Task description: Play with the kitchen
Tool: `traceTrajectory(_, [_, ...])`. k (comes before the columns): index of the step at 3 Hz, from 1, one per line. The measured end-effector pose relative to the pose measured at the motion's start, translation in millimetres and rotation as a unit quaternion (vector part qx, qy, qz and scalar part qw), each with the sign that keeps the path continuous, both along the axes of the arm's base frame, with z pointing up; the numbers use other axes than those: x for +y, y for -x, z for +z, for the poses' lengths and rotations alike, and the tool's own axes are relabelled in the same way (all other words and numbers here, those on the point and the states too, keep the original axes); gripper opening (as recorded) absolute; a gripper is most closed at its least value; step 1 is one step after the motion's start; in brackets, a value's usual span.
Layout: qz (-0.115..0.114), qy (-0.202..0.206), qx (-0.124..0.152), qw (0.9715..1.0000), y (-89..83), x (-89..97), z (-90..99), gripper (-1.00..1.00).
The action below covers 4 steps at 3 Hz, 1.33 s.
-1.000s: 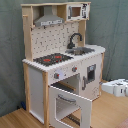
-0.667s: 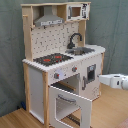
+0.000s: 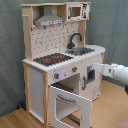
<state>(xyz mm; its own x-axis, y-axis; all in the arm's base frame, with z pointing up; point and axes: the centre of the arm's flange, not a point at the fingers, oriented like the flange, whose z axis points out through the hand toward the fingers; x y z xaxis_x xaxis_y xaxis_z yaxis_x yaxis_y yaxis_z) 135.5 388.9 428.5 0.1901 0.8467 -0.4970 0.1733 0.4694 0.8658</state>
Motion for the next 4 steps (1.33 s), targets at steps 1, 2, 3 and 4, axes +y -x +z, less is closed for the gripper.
traceTrajectory(1, [-0.033, -0.025, -0.01, 0.9991, -13.2, 3.8, 17.4, 1.0])
traceTrajectory(2, [-0.059, -0.043, -0.024, 0.997, -17.8, 10.5, 31.4, 1.0])
traceTrajectory(3, [-0.085, -0.064, -0.038, 0.9936, -18.1, 18.4, 46.1, 1.0])
traceTrajectory(4, [-0.114, -0.084, -0.052, 0.9885, -17.2, 23.1, 60.1, 1.0])
